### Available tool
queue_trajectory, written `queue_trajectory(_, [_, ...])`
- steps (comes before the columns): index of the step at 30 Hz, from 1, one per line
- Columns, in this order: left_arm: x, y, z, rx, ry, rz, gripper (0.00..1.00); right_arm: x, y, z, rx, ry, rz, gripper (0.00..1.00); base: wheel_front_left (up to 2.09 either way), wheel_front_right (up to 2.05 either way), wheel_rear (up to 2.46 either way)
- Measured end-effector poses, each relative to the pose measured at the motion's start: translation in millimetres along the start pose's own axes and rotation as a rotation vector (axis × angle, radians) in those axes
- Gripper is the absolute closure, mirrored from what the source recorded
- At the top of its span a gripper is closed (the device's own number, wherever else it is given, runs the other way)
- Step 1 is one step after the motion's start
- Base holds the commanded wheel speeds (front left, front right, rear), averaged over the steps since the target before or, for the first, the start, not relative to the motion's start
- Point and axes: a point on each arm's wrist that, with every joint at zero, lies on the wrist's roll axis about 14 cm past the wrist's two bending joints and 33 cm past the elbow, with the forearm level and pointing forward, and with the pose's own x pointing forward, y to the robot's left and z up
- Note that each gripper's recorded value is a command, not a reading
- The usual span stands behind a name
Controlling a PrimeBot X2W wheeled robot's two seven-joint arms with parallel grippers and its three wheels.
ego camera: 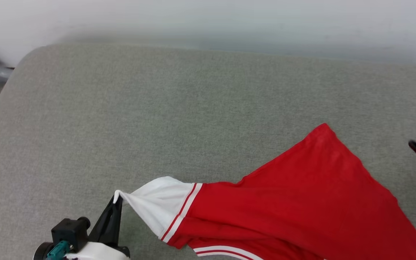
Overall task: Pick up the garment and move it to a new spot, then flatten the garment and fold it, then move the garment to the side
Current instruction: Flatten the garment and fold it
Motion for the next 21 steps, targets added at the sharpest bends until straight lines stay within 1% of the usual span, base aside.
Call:
queue_trajectory(3, [3,0,0,0.002,-0.001,0.001,1.0,15,14,24,-0.074,-0.003,0.037,0.0,0.0,0.0,0.0])
queue_trajectory(4, [9,0,0,-0.001,0.001,0.004,1.0,34,29,41,-0.136,0.018,0.074,0.0,0.0,0.0,0.0])
queue_trajectory(7, [14,-2,-1,-0.004,-0.001,0.003,1.0,57,44,42,-0.179,0.087,0.111,0.0,0.0,0.0,0.0])
queue_trajectory(15, [29,-4,-7,-0.016,0.004,0.007,1.0,115,66,13,-0.263,0.327,0.166,0.0,0.0,0.0,0.0])
queue_trajectory(21, [36,2,-13,-0.018,0.017,0.033,1.0,152,73,-24,-0.304,0.47,0.187,0.0,0.0,0.0,0.0])
